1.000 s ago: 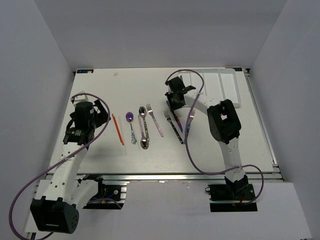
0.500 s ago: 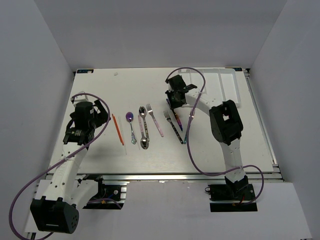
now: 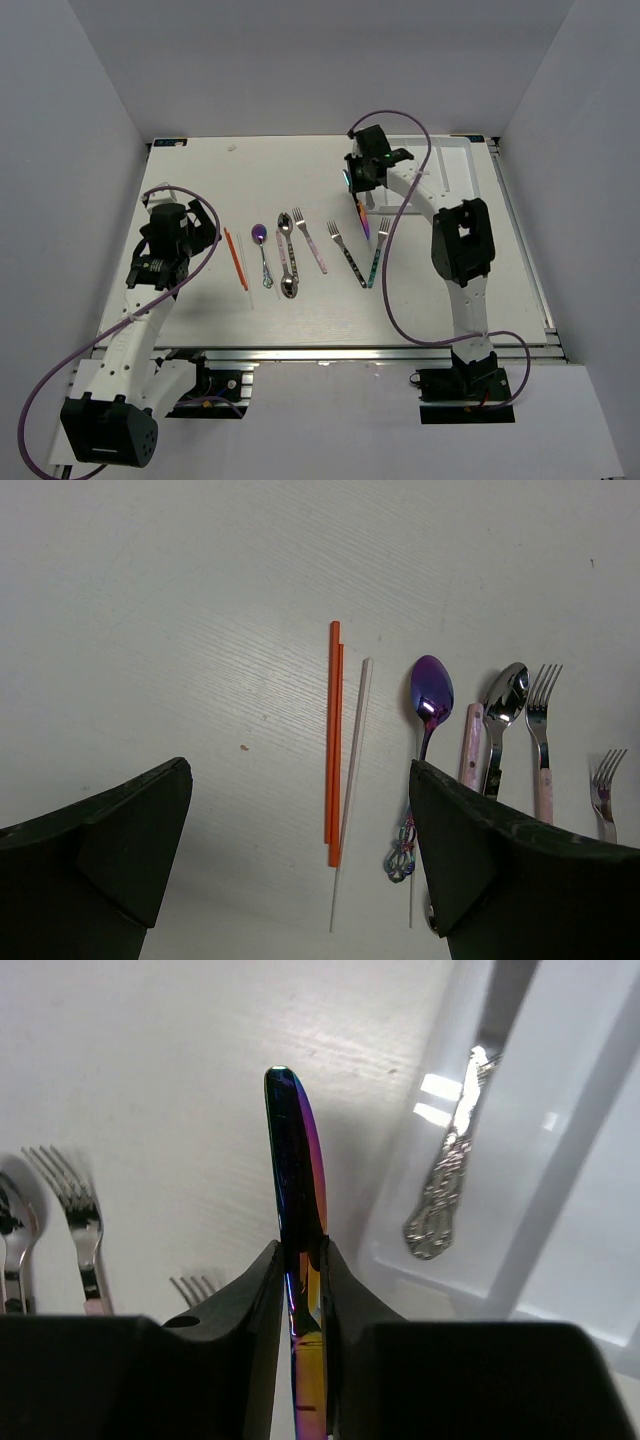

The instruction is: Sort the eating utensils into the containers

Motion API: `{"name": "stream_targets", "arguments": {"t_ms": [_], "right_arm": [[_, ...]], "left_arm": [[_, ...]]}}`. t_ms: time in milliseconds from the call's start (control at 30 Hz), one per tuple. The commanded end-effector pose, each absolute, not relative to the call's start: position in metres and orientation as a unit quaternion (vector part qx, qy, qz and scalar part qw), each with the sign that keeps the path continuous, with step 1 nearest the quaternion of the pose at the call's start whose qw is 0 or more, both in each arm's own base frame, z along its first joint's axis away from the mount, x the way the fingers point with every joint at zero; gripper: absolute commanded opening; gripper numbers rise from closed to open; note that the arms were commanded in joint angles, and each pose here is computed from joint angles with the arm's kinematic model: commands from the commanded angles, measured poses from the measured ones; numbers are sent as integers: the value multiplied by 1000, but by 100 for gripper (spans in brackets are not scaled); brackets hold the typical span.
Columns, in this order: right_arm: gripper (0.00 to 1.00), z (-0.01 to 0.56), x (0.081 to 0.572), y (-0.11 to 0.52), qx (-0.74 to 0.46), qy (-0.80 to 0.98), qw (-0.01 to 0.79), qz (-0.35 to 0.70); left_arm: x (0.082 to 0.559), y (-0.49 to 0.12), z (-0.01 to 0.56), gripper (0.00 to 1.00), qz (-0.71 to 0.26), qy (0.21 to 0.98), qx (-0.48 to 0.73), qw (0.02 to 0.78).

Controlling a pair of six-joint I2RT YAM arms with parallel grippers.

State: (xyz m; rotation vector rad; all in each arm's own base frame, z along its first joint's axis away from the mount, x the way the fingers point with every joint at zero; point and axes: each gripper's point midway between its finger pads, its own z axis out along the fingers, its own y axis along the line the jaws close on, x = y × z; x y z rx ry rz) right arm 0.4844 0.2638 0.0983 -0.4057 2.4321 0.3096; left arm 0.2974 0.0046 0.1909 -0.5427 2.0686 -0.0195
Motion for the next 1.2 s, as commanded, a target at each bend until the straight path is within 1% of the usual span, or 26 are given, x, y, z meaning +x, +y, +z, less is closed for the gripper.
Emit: {"name": "stream_targets", "arguments": {"t_ms": [0,33,67,100,133,167,200,233,433,600,733,833,1033,1100,1133,1167], "right_arm": [[0,165,522,251,-115,895,405,146],[0,170,530,247,-110,892,413,148],[0,161,540,235,-97,897,406,146],[0,180,554,232,-86,888,426,150],[0,184,562,225,-83,886,428,160],[0,174,569,224,-81,889,419,166],[0,189,579,223,-77,880,435,174],[0,191,586,214,-65,878,440,178],[0,198,615,207,-40,851,473,225],[0,180,622,213,-37,849,469,240],[0,168,627,212,-32,845,482,230],[0,152,629,211,-30,850,476,225],[1,140,627,215,-41,856,468,214],[14,139,626,213,-39,859,465,210],[26,140,626,212,-38,859,466,206],[33,141,625,210,-37,860,466,204]], "left_arm": [[296,4,193,98,-11,846,-218,486],[296,5,193,98,-10,846,-219,485],[296,5,193,98,-10,846,-219,486],[296,5,193,98,-10,847,-218,485],[296,5,193,98,-10,846,-219,486],[296,5,192,98,-11,847,-218,485],[296,5,192,98,-11,847,-218,485],[296,4,193,98,-11,846,-218,486],[297,3,192,98,-13,848,-216,484],[297,3,190,98,-14,850,-215,481],[298,2,189,98,-15,851,-215,480],[297,3,190,98,-14,850,-214,480],[298,2,190,98,-15,850,-214,481],[298,2,190,98,-16,850,-213,481],[297,2,190,98,-15,851,-214,480],[297,2,189,98,-15,851,-213,480]]}}
